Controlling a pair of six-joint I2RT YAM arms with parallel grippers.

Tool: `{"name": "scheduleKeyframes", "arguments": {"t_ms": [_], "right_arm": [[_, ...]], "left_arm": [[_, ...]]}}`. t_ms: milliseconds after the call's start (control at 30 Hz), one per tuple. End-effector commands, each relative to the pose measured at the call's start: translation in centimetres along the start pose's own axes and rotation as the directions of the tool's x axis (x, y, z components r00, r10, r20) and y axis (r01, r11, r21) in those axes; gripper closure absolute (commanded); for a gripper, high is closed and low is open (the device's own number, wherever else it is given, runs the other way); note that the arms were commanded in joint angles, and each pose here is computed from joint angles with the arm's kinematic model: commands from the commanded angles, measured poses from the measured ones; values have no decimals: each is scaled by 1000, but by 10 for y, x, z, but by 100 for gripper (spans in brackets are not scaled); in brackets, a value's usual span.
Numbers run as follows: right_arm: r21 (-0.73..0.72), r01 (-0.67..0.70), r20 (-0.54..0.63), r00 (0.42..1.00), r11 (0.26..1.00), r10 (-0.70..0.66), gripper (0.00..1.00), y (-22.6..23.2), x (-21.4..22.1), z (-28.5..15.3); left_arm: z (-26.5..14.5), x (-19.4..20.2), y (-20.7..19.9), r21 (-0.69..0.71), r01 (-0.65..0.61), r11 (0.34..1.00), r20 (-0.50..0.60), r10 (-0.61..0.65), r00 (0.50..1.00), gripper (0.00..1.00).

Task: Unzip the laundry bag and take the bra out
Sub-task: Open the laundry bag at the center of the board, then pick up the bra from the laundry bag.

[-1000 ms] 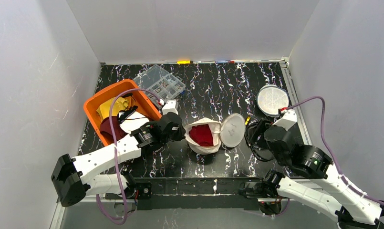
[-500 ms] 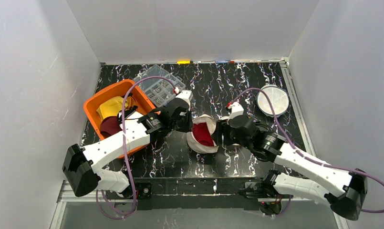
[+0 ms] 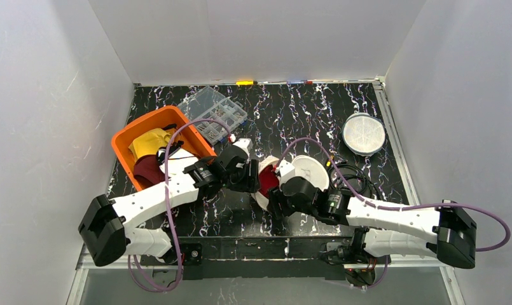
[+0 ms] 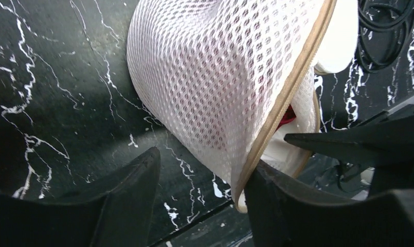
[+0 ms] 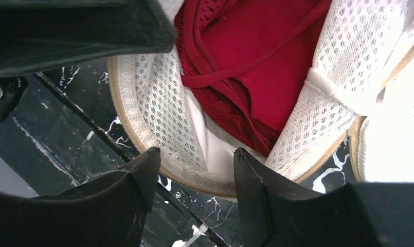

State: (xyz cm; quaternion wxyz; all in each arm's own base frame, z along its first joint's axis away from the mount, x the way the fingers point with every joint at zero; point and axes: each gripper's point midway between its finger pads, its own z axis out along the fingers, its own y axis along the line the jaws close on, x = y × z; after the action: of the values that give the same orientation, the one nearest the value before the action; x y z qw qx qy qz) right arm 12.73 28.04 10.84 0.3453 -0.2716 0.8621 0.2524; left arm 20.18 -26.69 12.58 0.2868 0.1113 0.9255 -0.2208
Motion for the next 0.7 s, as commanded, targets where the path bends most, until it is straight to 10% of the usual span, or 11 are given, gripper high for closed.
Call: {"name": "scheduleKeyframes", "arguments": {"t_ms": [0,200,500,667], "right_arm": [[27,-45,104,994,999,42,38,-2,-15,0],[31,-67,130,990,997,63,36,-1,-16,-1],[73,-73,299,953,995,48,33,-6,-66,-27],[105,-4,276,961,994,-25,33,5,-83,-12]], "left_arm": [[-14,-2,-11,74,72,995,23,-74,997,40],[-10,9,-3,60,113,992,20,-114,993,45],[-14,6,4,20,88,996,29,-89,996,99],[-15,3,-1,42,81,996,27,-83,996,100]]}}
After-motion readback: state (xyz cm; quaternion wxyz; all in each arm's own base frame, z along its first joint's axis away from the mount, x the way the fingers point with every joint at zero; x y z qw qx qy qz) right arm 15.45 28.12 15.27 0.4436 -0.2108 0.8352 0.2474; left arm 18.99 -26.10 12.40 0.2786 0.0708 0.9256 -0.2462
